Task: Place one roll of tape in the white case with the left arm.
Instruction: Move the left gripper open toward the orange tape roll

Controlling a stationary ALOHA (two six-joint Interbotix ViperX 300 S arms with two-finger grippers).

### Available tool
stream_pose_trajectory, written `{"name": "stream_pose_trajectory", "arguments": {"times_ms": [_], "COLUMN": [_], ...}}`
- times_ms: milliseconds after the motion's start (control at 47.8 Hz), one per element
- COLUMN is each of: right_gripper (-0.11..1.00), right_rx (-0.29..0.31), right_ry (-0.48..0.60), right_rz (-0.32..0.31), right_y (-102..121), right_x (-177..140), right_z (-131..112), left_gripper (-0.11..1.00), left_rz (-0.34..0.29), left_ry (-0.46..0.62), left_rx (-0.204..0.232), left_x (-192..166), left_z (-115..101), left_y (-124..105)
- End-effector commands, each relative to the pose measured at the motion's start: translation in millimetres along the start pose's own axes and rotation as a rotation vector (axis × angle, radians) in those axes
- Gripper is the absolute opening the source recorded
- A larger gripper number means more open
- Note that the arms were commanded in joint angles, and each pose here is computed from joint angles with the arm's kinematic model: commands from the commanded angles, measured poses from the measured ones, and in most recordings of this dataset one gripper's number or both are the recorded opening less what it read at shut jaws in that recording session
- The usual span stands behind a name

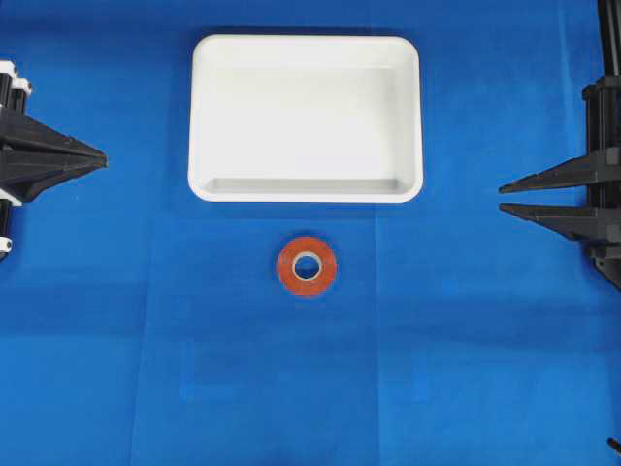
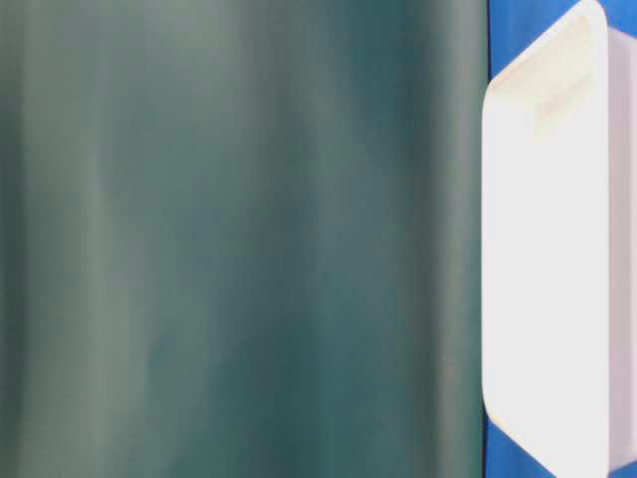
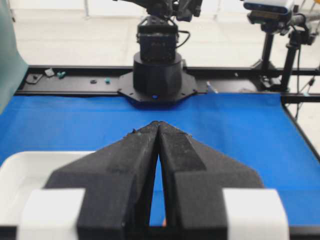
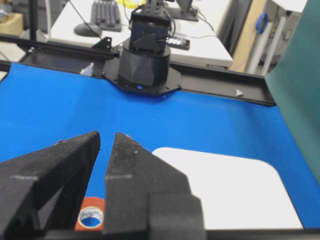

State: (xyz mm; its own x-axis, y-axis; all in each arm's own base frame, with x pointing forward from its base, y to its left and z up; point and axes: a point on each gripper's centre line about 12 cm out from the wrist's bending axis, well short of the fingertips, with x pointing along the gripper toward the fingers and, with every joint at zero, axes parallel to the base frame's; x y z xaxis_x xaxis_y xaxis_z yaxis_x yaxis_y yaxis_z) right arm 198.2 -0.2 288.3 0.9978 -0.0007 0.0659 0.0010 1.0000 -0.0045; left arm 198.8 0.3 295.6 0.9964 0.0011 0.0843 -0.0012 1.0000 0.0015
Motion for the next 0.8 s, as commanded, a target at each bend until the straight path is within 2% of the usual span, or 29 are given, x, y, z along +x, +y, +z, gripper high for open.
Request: {"name": "stream_pose_trajectory", "arguments": {"times_ms": [0, 84, 209, 670, 711, 774], "right_gripper": [0.00, -0.05, -0.11, -0.11, -0.11, -0.11], "right_rx": [-0.004, -0.004, -0.002, -0.003, -0.003, -0.004], "right_ry": [-0.037, -0.032, -0.032, -0.001, 0.003, 0.006], "right_rz": [-0.007, -0.006, -0.009, -0.026, -0.031, -0.032], "right_y": [-1, -1, -2, -6, -6, -7], "right_x": [4, 6, 7, 12, 12, 13], "right_z": [14, 14, 15, 7, 6, 5], "left_gripper": [0.00, 0.00, 0.00, 0.01, 0.05, 0.17], "left_rz": [-0.011, -0.016, -0.064, -0.135, -0.144, -0.157], "left_ry": [0.002, 0.009, -0.003, 0.020, 0.031, 0.049], "left_rx": [0.020, 0.017, 0.009, -0.010, -0.010, -0.011], "left_x": [3, 3, 7, 61, 67, 77], "left_z": [3, 2, 5, -12, -15, -19], "left_y": [-2, -2, -12, -33, -36, -42]}}
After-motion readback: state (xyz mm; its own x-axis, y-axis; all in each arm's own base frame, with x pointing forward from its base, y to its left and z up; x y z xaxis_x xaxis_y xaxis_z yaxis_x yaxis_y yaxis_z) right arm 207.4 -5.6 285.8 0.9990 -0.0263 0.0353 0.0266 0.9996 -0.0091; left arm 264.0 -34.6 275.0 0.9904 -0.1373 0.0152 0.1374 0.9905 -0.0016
